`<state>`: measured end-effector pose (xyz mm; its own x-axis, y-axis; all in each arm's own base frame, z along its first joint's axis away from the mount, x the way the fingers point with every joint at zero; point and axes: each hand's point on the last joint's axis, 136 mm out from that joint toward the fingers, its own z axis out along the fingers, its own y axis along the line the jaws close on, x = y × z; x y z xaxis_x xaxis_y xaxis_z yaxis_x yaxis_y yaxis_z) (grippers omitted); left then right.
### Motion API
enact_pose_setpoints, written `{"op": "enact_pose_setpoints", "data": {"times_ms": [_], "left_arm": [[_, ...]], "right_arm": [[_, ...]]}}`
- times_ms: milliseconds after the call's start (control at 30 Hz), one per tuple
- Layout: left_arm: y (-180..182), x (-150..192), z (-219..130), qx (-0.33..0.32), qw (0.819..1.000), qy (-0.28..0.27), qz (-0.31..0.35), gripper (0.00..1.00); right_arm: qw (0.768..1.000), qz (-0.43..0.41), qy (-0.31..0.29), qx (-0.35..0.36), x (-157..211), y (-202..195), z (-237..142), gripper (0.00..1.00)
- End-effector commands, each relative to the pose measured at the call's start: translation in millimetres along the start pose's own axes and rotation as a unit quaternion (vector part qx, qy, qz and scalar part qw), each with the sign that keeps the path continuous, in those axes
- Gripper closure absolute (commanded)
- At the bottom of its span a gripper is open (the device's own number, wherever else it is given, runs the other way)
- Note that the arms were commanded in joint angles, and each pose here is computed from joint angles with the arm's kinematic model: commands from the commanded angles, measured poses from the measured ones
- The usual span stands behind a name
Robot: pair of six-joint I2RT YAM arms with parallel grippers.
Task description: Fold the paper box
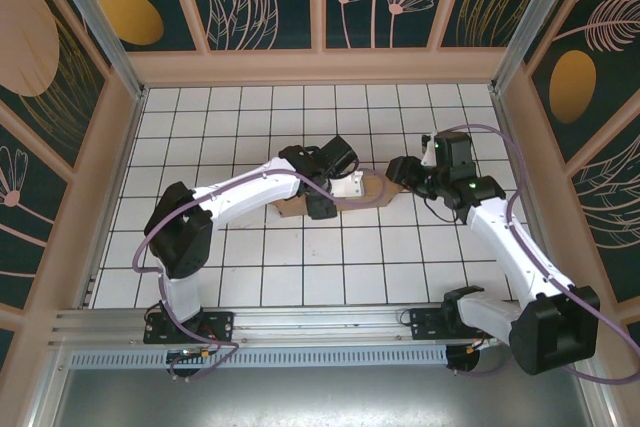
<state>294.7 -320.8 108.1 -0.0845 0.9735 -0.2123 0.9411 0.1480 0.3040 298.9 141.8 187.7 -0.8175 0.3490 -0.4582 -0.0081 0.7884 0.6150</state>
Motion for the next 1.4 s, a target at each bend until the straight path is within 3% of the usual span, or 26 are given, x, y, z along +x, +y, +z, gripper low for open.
{"op": "enact_pose_setpoints", "data": {"times_ms": [0, 267, 433, 700, 900, 1067, 1200, 1367], "left_arm": [[4.3, 3.8, 21.2, -0.013, 1.0, 0.02, -0.001, 0.17], [3.5, 2.3, 22.5, -0.013, 1.0, 0.012, 0.009, 0.18], [17.9, -2.6, 12.0, -0.028, 1.0, 0.003, 0.011, 0.37], [28.3, -6.2, -24.5, -0.019, 1.0, -0.024, 0.002, 0.62], [-6.3, 3.3, -43.5, 0.065, 0.997, -0.037, 0.005, 0.63], [-33.2, 9.0, -55.4, 0.129, 0.99, -0.046, 0.019, 0.63], [-43.2, 16.3, -42.4, 0.147, 0.988, -0.034, 0.02, 0.64], [-28.9, 11.9, -22.0, 0.107, 0.994, -0.023, 0.021, 0.6]], "right_arm": [[1.0, -0.007, 0.001, -0.006, 0.4, -6.5, 7.8, 0.52], [0.997, 0.016, 0.042, -0.057, 13.7, -2.9, 28.7, 0.52], [0.999, 0.016, 0.007, -0.034, -7.7, -1.2, 17.0, 0.53], [0.998, 0.011, -0.061, 0.014, -38.7, 10.6, -25.0, 0.44], [0.994, -0.031, -0.098, -0.02, -45.4, 44.2, -61.4, 0.38], [0.995, -0.056, -0.053, -0.06, -25.1, 63.3, -61.3, 0.4], [0.997, -0.045, -0.003, -0.054, -4.7, 56.9, -47.9, 0.44], [0.997, -0.038, 0.006, -0.066, 6.1, 52.7, -43.4, 0.5]]}}
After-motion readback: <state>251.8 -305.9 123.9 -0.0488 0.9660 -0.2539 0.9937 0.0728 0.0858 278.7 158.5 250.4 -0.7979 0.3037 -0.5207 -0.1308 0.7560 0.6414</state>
